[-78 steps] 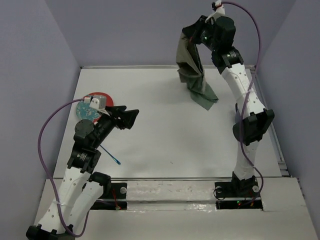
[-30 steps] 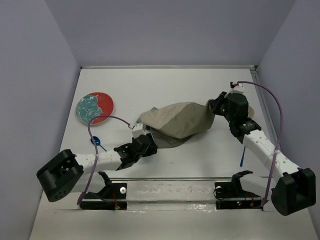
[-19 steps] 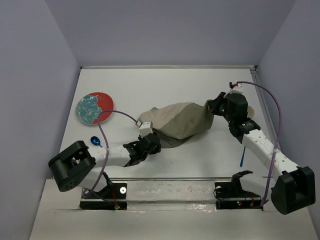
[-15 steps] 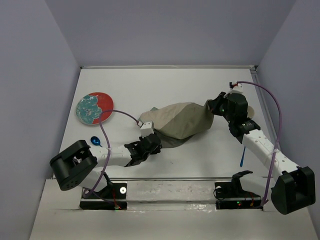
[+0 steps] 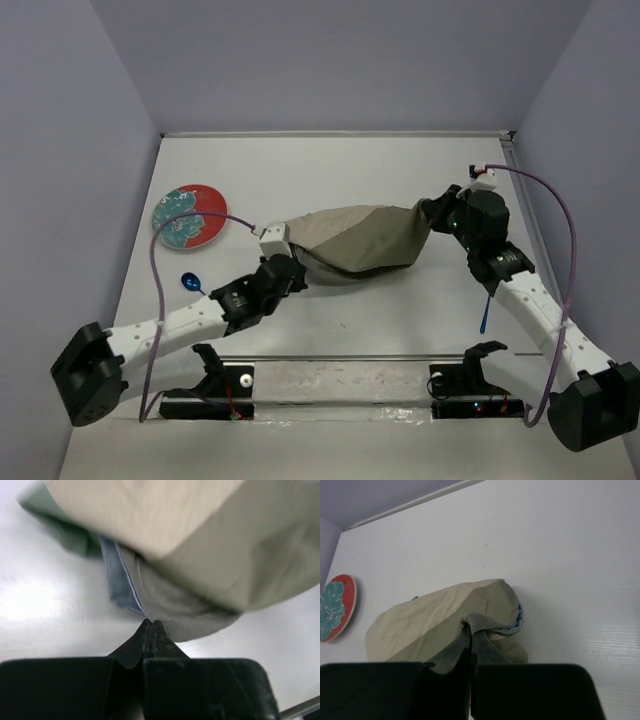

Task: Set the dinner table for one person

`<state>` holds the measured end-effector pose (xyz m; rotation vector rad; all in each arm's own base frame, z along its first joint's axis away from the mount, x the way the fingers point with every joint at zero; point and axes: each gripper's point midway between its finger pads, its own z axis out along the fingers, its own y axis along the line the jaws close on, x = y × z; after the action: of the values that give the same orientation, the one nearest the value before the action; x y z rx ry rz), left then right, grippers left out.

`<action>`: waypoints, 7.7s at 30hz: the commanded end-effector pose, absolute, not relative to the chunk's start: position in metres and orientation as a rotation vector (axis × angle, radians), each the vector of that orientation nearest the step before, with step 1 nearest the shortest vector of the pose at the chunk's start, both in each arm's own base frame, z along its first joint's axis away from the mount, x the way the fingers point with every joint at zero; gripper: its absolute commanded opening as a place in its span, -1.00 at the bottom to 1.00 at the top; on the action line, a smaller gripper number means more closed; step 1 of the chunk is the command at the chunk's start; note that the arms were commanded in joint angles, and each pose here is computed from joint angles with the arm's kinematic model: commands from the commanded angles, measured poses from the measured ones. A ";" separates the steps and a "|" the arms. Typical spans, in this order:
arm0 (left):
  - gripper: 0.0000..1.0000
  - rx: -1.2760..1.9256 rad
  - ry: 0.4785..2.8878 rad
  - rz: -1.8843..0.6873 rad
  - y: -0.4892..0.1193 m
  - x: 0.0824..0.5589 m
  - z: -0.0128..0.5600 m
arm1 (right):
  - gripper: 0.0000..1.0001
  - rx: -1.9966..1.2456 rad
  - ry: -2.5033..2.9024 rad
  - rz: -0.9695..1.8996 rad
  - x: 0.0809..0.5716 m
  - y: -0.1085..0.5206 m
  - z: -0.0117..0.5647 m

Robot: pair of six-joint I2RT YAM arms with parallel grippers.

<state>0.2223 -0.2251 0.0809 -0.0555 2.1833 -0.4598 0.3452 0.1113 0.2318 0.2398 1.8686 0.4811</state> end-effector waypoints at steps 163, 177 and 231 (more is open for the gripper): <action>0.51 -1.182 1.904 -0.102 0.180 0.374 0.090 | -0.01 -0.604 2.046 1.006 0.209 0.417 0.177; 0.42 -1.240 2.003 -0.231 0.169 0.390 0.040 | -0.03 -0.588 2.065 0.981 0.213 0.418 0.168; -1.00 -0.420 1.478 -1.150 -0.104 0.382 0.287 | 0.09 -0.108 1.869 0.748 0.284 0.229 0.253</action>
<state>0.4070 -0.0599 0.2403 -0.5931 1.6030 -1.0260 0.2765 0.2680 0.2336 -0.1974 1.9238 0.8454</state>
